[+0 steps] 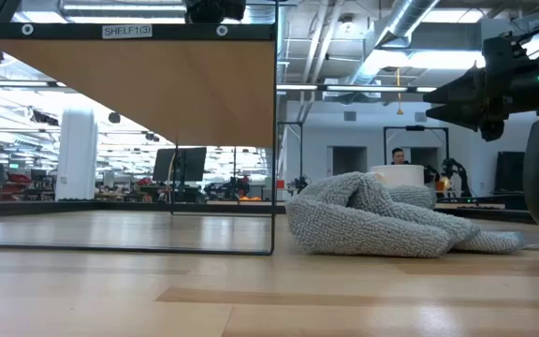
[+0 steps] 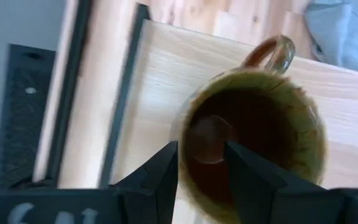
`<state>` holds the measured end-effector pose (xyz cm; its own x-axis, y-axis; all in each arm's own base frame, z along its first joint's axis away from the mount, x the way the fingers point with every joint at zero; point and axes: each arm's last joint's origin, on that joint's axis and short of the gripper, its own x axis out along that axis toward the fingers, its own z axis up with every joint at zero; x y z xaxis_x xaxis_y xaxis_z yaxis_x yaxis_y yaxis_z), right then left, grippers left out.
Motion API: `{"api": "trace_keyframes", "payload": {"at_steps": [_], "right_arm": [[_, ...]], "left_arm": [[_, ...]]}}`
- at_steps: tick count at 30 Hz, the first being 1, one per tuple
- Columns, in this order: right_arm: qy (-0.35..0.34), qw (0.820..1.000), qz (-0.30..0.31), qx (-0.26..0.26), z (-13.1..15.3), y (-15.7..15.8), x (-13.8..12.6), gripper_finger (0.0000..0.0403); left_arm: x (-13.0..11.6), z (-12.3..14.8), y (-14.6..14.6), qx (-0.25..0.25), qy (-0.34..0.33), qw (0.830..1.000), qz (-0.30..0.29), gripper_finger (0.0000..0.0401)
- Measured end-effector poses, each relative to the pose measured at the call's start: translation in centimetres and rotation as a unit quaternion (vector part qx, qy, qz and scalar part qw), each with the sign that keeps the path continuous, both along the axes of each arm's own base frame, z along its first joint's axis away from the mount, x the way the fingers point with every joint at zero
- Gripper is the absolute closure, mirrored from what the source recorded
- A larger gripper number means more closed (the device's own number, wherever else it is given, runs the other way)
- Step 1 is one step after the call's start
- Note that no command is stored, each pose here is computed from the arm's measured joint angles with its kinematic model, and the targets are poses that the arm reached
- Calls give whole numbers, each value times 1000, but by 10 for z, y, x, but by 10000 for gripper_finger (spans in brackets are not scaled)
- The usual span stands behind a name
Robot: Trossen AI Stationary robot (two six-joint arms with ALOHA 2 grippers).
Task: Stack small to large cups/mugs on shelf
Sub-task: Put the green patterned mug on the shelf
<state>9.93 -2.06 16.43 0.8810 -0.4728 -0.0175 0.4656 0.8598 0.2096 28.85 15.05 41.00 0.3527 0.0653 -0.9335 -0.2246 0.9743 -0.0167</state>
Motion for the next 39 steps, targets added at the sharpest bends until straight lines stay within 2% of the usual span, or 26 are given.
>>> {"api": "trace_keyframes", "payload": {"at_steps": [15, 29, 39], "right_arm": [[0, 1000, 0, 0, 0, 0, 0, 158], [0, 1000, 0, 0, 0, 0, 0, 158], [0, 1000, 0, 0, 0, 0, 0, 158]], "left_arm": [[7, -11, 4, -3, 21, 1000, 6, 282], [6, -11, 7, -6, 25, 996, 81, 282], [5, -11, 8, 18, 35, 995, 93, 282]]}}
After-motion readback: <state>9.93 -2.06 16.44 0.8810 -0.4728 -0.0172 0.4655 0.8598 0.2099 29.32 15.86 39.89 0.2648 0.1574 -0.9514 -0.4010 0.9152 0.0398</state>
